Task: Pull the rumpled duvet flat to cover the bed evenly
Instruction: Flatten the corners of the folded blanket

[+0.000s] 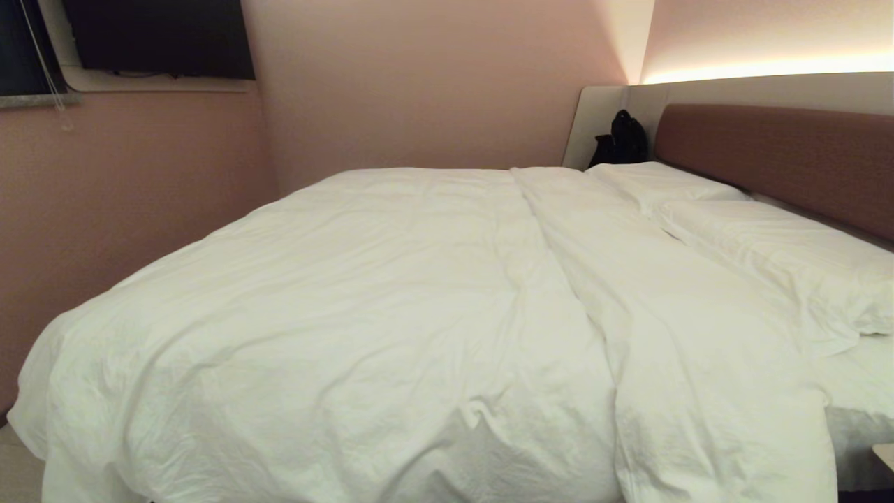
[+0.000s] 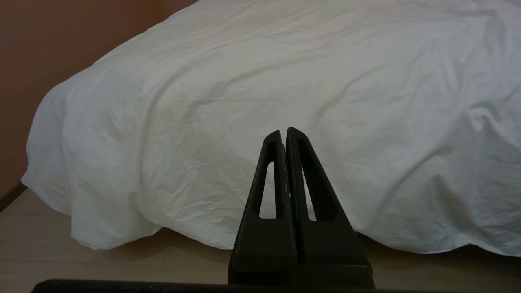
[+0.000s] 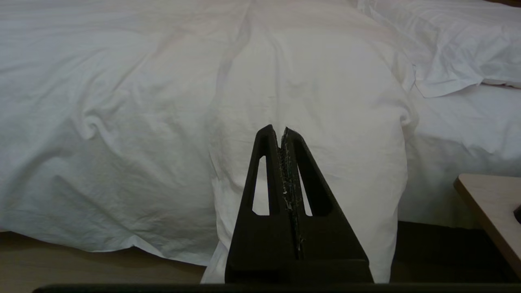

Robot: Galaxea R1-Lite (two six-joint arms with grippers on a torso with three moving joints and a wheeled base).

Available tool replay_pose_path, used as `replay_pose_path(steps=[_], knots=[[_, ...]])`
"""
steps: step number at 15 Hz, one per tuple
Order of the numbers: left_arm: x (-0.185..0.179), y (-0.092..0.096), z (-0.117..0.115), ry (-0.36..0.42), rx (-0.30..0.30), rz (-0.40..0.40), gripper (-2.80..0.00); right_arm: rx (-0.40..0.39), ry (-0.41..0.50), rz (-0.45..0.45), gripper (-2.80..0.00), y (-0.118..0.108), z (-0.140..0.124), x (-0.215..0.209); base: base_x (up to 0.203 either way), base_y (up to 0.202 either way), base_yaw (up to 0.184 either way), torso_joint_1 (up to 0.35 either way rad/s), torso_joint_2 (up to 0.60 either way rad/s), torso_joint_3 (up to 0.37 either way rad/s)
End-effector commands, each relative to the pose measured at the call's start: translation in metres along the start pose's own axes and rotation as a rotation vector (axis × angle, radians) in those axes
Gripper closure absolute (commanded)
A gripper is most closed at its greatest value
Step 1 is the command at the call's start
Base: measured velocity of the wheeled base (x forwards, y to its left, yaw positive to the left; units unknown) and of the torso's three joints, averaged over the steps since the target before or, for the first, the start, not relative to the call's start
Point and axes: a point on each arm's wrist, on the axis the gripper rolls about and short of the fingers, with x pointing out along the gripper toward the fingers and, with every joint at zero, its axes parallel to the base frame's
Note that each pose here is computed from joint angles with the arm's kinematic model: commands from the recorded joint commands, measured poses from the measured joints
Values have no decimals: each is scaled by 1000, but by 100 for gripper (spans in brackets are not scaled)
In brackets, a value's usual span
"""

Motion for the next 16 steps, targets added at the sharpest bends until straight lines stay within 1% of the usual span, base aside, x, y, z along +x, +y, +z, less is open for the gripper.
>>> replay_pose_path(steps=[1, 3, 4, 5, 6, 7, 8, 9, 10, 11, 12, 14, 16], knots=[[0, 0, 0, -1, -11, 2, 0, 2, -1, 1, 0, 0, 0, 0, 0, 0, 0, 0, 0, 0], [0, 0, 0, -1, -44, 6, 0, 22, 1, -1, 0, 0, 0, 0, 0, 0, 0, 0, 0, 0], [0, 0, 0, -1, -47, 6, 0, 24, -5, -5, 0, 0, 2, 0, 0, 0, 0, 0, 0, 0], [0, 0, 0, -1, -47, 6, 0, 22, -34, -15, 0, -1, 11, -3, 0, 0, 0, 0, 0, 0], [0, 0, 0, -1, -47, 6, 0, 22, -87, -31, 0, -2, 30, -10, 0, 0, 0, 0, 0, 0], [0, 0, 0, -1, -47, 7, 0, 22, -111, -42, 0, -4, 47, -18, 0, 0, 0, 0, 0, 0], [0, 0, 0, -1, -47, 7, 0, 26, -110, -49, 0, -5, 69, -26, 0, 0, 0, 0, 0, 0], [0, 0, 0, -1, -47, 6, 0, 39, -65, -48, 0, -6, 85, -26, 0, 0, 0, 0, 0, 0], [0, 0, 0, -1, -47, 6, 0, 62, 8, -41, 0, -7, 94, -17, 0, 0, 0, 0, 0, 0], [0, 0, 0, -1, -47, 6, 0, 101, 92, -31, 0, -8, 101, -4, 0, 0, 0, 0, 0, 0], [0, 0, 0, -1, -47, 6, 0, 155, 177, -23, 0, -8, 108, 12, 0, 0, 0, 0, 0, 0], [0, 0, 0, -2, -47, 6, 0, 257, 380, -36, 0, -6, 114, 57, 0, 0, 0, 0, 0, 0], [0, 0, 0, -1, -47, 6, 0, 315, 594, -101, 0, -6, 108, 110, 0, 0, 0, 0, 0, 0]])
